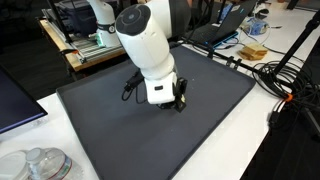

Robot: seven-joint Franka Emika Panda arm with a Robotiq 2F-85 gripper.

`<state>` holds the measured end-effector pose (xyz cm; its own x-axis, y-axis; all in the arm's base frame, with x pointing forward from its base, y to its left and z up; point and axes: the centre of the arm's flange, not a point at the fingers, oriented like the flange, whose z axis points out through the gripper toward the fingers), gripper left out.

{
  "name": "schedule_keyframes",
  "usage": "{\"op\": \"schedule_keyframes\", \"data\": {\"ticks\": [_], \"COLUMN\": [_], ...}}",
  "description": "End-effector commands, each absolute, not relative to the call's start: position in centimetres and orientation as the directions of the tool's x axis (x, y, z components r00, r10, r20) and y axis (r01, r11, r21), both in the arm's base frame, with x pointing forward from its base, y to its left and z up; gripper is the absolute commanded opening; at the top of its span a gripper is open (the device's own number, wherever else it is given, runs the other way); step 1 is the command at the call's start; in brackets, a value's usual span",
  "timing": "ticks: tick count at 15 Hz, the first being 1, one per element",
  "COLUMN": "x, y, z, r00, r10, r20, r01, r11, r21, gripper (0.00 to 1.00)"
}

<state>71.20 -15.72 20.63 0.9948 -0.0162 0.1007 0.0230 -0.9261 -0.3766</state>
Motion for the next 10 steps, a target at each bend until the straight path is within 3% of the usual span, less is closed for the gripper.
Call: {"op": "schedule_keyframes", "data": {"ticks": [1,10], "x": [65.8,62.0], "y": [-14.7,-14.2], "z": [22.1,23.1], "r00": [0.99,0.952], "r10": [-0.037,-0.188], "r20": [0.137,0.242], "r01": [0.02,-0.105], "r11": [-0.92,-0.942], "r21": [-0.392,-0.319], "gripper": [0.05,0.05]}}
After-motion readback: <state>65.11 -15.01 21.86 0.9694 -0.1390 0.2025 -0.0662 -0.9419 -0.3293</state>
